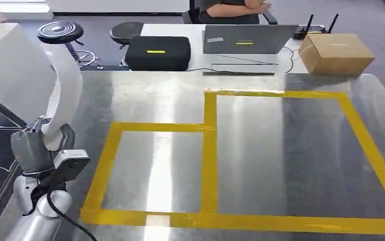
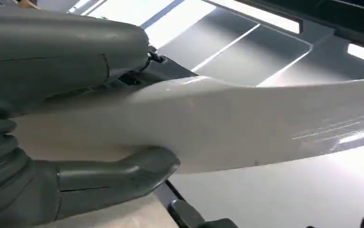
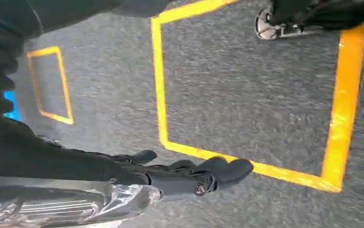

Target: Take the parts from the cabinet and place them on the table.

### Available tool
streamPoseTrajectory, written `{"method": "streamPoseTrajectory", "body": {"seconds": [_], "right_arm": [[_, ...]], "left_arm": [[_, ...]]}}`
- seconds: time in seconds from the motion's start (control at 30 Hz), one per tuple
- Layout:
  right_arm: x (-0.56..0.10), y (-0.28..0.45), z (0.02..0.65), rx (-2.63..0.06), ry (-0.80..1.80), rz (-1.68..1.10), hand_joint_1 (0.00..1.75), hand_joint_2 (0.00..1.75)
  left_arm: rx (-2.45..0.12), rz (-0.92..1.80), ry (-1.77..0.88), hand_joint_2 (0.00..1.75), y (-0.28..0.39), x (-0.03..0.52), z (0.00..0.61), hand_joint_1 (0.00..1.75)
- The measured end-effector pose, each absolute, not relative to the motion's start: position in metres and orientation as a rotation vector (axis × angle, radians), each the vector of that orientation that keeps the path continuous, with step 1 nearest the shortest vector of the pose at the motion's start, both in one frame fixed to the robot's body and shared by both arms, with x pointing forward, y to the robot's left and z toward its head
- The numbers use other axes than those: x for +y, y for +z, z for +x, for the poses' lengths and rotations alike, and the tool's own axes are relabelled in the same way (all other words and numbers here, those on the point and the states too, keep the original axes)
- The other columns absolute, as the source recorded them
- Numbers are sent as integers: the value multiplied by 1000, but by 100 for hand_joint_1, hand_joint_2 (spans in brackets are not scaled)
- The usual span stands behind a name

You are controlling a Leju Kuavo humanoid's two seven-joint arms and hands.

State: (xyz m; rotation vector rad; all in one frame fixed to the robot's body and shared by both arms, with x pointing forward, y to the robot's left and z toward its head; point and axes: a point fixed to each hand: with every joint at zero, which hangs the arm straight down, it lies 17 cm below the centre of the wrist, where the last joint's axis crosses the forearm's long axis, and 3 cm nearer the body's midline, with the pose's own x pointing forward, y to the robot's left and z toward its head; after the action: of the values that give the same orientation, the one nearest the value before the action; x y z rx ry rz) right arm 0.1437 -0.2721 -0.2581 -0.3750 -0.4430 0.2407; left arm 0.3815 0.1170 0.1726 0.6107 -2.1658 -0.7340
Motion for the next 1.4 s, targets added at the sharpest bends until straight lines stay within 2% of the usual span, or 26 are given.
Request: {"method": "streamPoseTrajectory", "body": {"seconds": [0.4, 1.4], "right_arm": [[-272, -261, 135, -422, 247, -369, 0, 175], [-270, -257, 149, -448, 231, -372, 0, 175]], "left_arm": [[-2142, 655, -832, 175, 164, 112, 381, 175], [-2117, 587, -801, 175, 156, 117, 381, 175]]}}
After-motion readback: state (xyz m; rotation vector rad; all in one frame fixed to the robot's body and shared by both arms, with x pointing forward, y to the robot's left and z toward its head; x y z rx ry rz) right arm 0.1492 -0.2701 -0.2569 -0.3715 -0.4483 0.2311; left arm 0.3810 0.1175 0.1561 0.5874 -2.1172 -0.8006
